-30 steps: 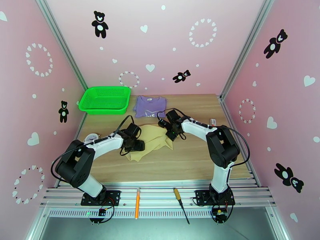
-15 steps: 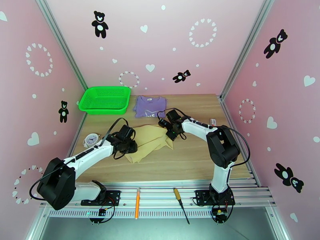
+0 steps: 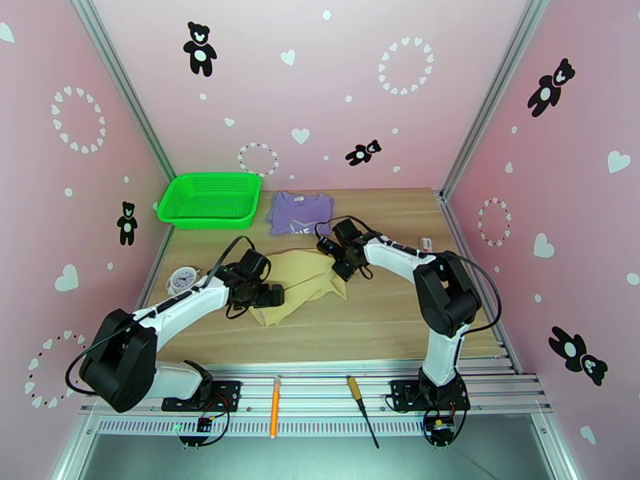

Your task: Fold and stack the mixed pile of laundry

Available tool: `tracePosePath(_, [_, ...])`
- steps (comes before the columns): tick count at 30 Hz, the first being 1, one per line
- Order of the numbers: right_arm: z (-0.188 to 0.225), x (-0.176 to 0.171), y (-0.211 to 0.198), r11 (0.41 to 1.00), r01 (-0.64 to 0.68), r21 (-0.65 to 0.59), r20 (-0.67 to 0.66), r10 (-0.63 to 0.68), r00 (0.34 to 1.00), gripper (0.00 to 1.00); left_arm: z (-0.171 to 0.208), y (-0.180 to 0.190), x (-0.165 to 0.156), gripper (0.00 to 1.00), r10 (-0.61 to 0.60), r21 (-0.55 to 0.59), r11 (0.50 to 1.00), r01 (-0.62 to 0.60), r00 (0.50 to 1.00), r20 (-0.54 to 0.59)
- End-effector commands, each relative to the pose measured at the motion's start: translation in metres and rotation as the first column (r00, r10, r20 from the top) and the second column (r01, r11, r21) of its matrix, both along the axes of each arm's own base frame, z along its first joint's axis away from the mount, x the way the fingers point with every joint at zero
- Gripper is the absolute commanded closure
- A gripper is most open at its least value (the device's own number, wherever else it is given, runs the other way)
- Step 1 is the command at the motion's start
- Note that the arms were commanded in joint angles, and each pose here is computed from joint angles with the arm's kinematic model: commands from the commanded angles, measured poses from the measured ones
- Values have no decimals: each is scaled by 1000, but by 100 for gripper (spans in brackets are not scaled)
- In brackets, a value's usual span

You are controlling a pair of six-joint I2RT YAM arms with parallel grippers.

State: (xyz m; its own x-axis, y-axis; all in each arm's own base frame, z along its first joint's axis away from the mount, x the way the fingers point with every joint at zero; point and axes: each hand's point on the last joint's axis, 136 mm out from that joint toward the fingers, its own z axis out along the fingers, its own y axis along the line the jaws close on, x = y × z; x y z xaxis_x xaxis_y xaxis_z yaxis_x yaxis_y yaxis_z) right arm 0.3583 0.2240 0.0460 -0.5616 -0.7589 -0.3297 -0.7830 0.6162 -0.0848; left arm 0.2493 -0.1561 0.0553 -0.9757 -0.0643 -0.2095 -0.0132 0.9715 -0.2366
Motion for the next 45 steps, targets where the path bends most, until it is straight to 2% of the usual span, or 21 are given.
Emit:
tracePosePath(1, [17, 1, -4, 1000, 13, 10, 18, -13, 1000, 100, -5, -7, -6, 1, -59, -24, 998, 58, 996, -64])
tracePosePath(7, [13, 1, -6, 1000, 18, 2, 11, -18, 1000, 100, -4, -26, -1, 5, -79, -115, 991, 72, 995, -62])
tracePosePath(18, [8, 2, -7, 1000, 23, 1, -3, -22, 1000, 100, 5, -32, 4, 24, -97, -156, 983, 94, 995, -13])
tracePosePath(23, [8, 3, -7, 1000, 24, -1, -3, -24, 1000, 100, 4, -33, 2, 40, -94, -162, 983, 90, 995, -18])
tracePosePath(31, [9, 3, -8, 1000, 29, 4, -4, -29, 1000, 100, 3, -25, -6, 73, -84, -138, 987, 80, 996, -24])
tracePosePath(32, [9, 3, -8, 999, 33, 4, -5, -33, 999, 100, 1, -24, -7, 81, -82, -136, 988, 78, 996, -27])
tracePosePath(33, [10, 4, -8, 999, 34, 5, -2, -34, 999, 100, 0, -23, -6, 95, -76, -130, 989, 72, 997, -27])
tracePosePath(34, [10, 4, -8, 999, 39, 5, 0, -39, 999, 100, 0, -21, -6, 100, -69, -124, 990, 66, 997, -24])
tracePosePath(37, [19, 7, -9, 998, 57, 7, 18, -57, 998, 100, 8, -16, -1, 100, -41, -104, 994, 43, 999, 14])
tracePosePath(39, [31, 9, -14, 997, 81, -1, 39, -81, 996, 100, 31, -6, 9, 100, -3, -63, 998, 9, 996, 85])
tracePosePath(41, [54, 13, -20, 994, 111, -9, 78, -110, 991, 100, 69, 5, 24, 100, 34, -22, 999, -30, 981, 191])
tracePosePath(43, [84, 15, -24, 990, 139, 2, 127, -138, 982, 100, 122, 15, 38, 100, 64, -2, 998, -67, 946, 318])
tracePosePath(45, [117, 14, -27, 987, 161, 28, 180, -163, 970, 100, 180, 26, 48, 100, 89, 0, 995, -100, 889, 449])
